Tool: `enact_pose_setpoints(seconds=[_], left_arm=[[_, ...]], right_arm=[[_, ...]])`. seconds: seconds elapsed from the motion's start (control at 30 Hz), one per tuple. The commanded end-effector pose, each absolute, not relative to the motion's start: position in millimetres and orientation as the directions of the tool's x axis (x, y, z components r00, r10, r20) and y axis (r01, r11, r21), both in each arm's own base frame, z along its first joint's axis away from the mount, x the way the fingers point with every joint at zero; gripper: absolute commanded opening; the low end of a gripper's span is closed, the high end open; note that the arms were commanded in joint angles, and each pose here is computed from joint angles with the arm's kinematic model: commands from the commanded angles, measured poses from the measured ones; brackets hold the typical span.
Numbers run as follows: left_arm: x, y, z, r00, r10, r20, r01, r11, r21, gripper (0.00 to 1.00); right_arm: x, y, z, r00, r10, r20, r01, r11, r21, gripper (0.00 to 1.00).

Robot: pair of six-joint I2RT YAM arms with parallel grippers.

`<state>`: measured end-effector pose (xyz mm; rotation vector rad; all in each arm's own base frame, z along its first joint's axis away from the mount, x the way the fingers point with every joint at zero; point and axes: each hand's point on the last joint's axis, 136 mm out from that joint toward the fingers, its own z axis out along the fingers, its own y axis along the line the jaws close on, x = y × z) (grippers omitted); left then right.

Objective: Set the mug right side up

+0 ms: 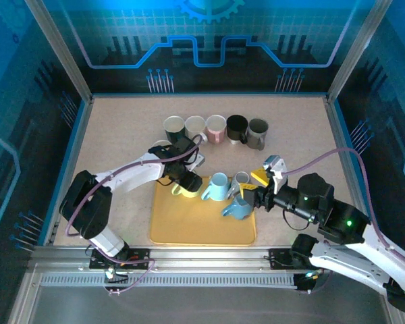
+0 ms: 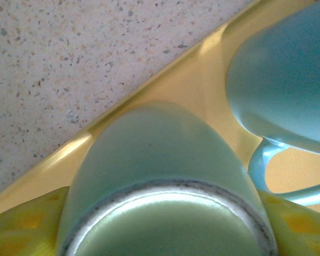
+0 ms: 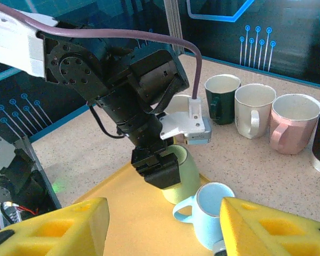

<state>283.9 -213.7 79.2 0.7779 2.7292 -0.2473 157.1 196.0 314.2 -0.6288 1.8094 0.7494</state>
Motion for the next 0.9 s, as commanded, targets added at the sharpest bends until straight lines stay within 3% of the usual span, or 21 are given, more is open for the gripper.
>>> enact_pose_setpoints(seconds=[0.0,0.3,0.5,0.6,0.7,0.8,0.87], left_arm=[[277,-213,96,-0.820,0.462,-0.339,0.516,0.852,-0.087,0.55],[259,-214,169,-0.787,0.361,-0.501,0.495,0.854,-0.161,0.45],[254,-217,265,-0.729,0.007,-0.684,0.424,0.790,-0.444,0.43],[249,-225,311,-0.686,-0.219,-0.694,0.437,0.638,-0.634,0.44],[244,-228,348,-0.665,-0.421,-0.617,0.447,0.437,-0.781,0.45],[242,-226,376,-0.654,-0.560,-0.508,0.468,0.228,-0.854,0.45],[241,-224,391,-0.655,-0.619,-0.433,0.487,0.092,-0.869,0.45]], right_arm=[[157,193,321,-0.323,-0.041,-0.946,-0.712,0.668,0.215,0.57],[160,193,324,-0.345,-0.030,-0.938,-0.695,0.680,0.234,0.54],[164,204,321,-0.360,-0.004,-0.933,-0.696,0.667,0.266,0.53],[164,218,319,-0.373,0.021,-0.927,-0.722,0.621,0.305,0.54],[160,236,321,-0.385,0.052,-0.921,-0.761,0.547,0.349,0.55],[155,255,322,-0.401,0.064,-0.914,-0.801,0.459,0.384,0.58],[152,265,326,-0.421,0.081,-0.903,-0.813,0.408,0.416,0.66]])
